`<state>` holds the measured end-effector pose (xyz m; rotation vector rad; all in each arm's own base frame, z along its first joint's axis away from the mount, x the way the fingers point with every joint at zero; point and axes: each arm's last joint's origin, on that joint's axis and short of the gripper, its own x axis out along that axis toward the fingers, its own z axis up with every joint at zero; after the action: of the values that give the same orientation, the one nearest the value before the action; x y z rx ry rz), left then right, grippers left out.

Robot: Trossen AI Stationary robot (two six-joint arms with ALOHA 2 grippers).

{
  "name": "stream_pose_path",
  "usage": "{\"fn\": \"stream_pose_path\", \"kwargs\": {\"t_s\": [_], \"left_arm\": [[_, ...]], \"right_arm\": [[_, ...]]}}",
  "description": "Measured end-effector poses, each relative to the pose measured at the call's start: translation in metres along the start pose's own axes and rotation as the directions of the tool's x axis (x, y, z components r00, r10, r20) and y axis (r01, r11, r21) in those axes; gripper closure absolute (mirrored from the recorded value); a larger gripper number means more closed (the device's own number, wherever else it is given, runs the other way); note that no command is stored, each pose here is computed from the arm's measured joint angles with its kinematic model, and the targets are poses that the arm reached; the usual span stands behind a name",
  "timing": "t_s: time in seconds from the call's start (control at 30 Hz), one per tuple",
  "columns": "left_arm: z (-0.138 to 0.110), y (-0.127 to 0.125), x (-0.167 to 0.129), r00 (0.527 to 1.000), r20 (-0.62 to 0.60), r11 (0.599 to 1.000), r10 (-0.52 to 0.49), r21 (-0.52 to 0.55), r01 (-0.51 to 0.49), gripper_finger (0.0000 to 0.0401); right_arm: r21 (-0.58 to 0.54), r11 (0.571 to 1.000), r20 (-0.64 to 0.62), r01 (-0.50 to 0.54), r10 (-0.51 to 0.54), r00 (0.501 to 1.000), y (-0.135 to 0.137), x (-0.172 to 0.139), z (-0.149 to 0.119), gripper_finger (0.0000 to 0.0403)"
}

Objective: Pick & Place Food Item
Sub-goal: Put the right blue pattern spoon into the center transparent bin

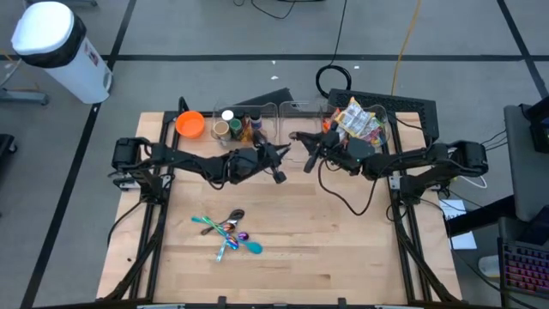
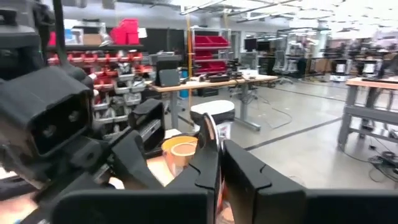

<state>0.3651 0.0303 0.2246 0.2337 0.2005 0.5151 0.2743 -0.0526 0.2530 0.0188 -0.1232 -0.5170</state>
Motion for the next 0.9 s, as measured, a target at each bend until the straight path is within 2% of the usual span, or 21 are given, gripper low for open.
{"fn": "stream_pose_path", "kwargs": {"t_s": [0.1,0.2,0.33,0.43,0.53,0.67,0.9], "left_arm": [[0.007,-0.001,-0.007,0.999,0.003,0.999,-0.048,0.015,0.048,0.0309],[0.022,0.004,-0.02,0.999,0.015,0.999,-0.046,-0.006,0.046,0.0255],[0.045,0.019,-0.045,0.999,0.009,0.998,-0.034,-0.061,0.034,0.019],[0.057,0.031,-0.063,0.999,-0.005,0.993,-0.041,-0.114,0.041,0.016],[0.061,0.039,-0.076,0.996,-0.047,0.994,-0.071,-0.092,0.066,0.0142],[0.058,0.041,-0.081,0.99,-0.095,0.993,-0.1,-0.075,0.093,0.0131],[0.052,0.045,-0.073,0.99,-0.116,0.995,-0.078,-0.072,0.07,0.013]], "right_arm": [[-0.023,0.999,0.005,-0.038,0.038,0.999,-0.004,0.001,0.002,0.04],[-0.025,0.998,0.023,-0.053,0.053,0.998,-0.016,0.005,0.013,0.0401],[-0.012,0.998,-0.017,-0.064,0.064,0.998,-0.038,0.015,0.027,0.0401],[-0.023,0.996,-0.07,-0.091,0.089,0.994,-0.056,0.025,0.036,0.0402],[-0.027,0.996,-0.15,-0.088,0.083,0.985,-0.076,0.032,0.038,0.0402],[-0.014,0.995,-0.237,-0.1,0.094,0.967,-0.095,0.033,0.027,0.0402],[-0.026,0.994,-0.342,-0.103,0.088,0.936,-0.097,0.047,-0.005,0.0402]]}}
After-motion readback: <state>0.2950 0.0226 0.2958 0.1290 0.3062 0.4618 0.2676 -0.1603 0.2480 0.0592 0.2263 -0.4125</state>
